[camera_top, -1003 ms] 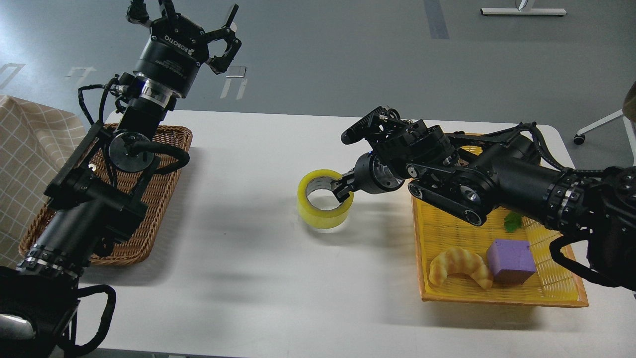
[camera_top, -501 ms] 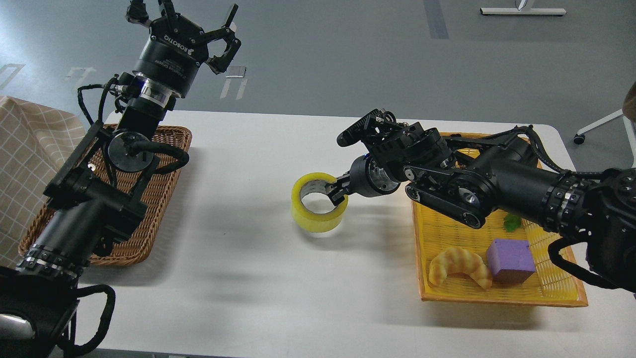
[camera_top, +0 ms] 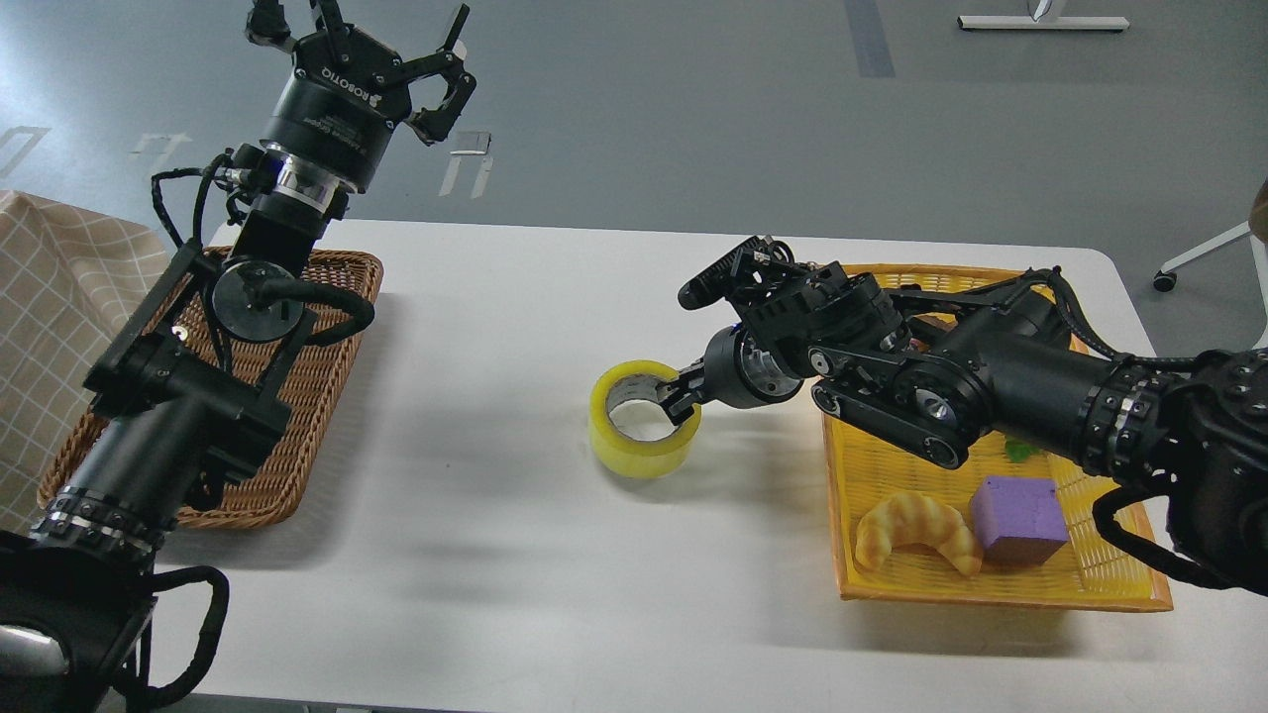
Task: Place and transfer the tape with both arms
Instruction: 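Set the tape roll down on the table and release it, then withdraw the right arm up and away from the tape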
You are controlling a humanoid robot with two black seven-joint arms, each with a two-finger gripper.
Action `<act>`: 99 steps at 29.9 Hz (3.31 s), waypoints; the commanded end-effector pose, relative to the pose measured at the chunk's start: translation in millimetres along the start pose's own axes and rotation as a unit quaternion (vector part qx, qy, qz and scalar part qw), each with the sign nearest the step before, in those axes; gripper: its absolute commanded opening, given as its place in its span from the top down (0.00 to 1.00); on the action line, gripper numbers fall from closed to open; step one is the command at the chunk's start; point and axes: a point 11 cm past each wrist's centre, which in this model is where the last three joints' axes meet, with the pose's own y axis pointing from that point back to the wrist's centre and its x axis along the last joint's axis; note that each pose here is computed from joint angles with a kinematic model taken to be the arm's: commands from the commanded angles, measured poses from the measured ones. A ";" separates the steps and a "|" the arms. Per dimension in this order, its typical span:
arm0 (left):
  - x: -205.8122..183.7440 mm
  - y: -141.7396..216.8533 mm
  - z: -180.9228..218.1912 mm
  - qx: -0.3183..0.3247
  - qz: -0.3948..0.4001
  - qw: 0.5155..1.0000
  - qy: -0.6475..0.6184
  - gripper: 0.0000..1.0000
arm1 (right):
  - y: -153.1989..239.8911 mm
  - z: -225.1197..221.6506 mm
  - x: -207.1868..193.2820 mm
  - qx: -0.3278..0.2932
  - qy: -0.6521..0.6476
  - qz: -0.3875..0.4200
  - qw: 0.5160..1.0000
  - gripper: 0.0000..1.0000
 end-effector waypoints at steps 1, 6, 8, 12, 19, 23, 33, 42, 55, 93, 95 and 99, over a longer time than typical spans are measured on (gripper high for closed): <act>0.1 0.1 -0.3 0.001 0.000 1.000 0.000 0.02 | -0.8 0.2 -1.7 0.000 -0.002 -0.001 1.000 1.00; 0.1 0.1 -0.1 0.000 0.000 1.000 0.000 0.02 | -1.8 2.9 -4.4 -0.003 -0.006 -0.003 1.000 1.00; -0.2 0.0 -0.8 0.001 0.000 1.000 0.001 0.02 | -2.1 2.8 -4.7 -0.002 -0.007 -0.003 1.000 1.00; -0.2 0.0 -0.8 0.001 0.000 1.000 0.001 0.02 | -3.8 2.1 -8.4 0.000 -0.010 -0.005 1.000 1.00; 0.1 0.1 -0.3 0.001 0.000 1.000 0.000 0.02 | -4.6 2.0 -9.7 0.002 -0.014 -0.005 1.000 0.69; 0.1 0.1 -0.1 0.000 0.000 1.000 0.000 0.02 | -4.7 1.3 -9.6 0.003 -0.015 -0.005 1.000 0.46; 0.4 0.9 -1.8 0.001 0.001 1.000 0.002 0.02 | 4.0 -4.1 12.8 0.018 -0.030 0.026 0.999 0.00; 0.1 0.6 -2.0 0.003 0.000 1.000 0.001 0.02 | 30.2 -39.4 62.4 0.057 0.014 0.069 0.996 0.00; 2.7 2.7 0.6 0.006 0.003 1.000 -0.006 0.02 | 154.2 21.1 87.3 0.055 -0.021 0.191 0.980 0.00; 15.1 11.2 23.5 0.017 0.013 0.999 -0.047 0.02 | 284.5 159.6 17.6 0.361 -0.529 0.555 0.530 0.00; 15.6 11.6 24.7 0.017 0.013 0.999 -0.049 0.02 | 279.8 160.6 12.1 0.374 -0.542 0.560 0.502 0.00; 15.8 12.1 22.8 0.021 0.014 0.999 -0.048 0.02 | 276.2 161.2 7.8 0.396 -0.556 0.564 0.465 0.00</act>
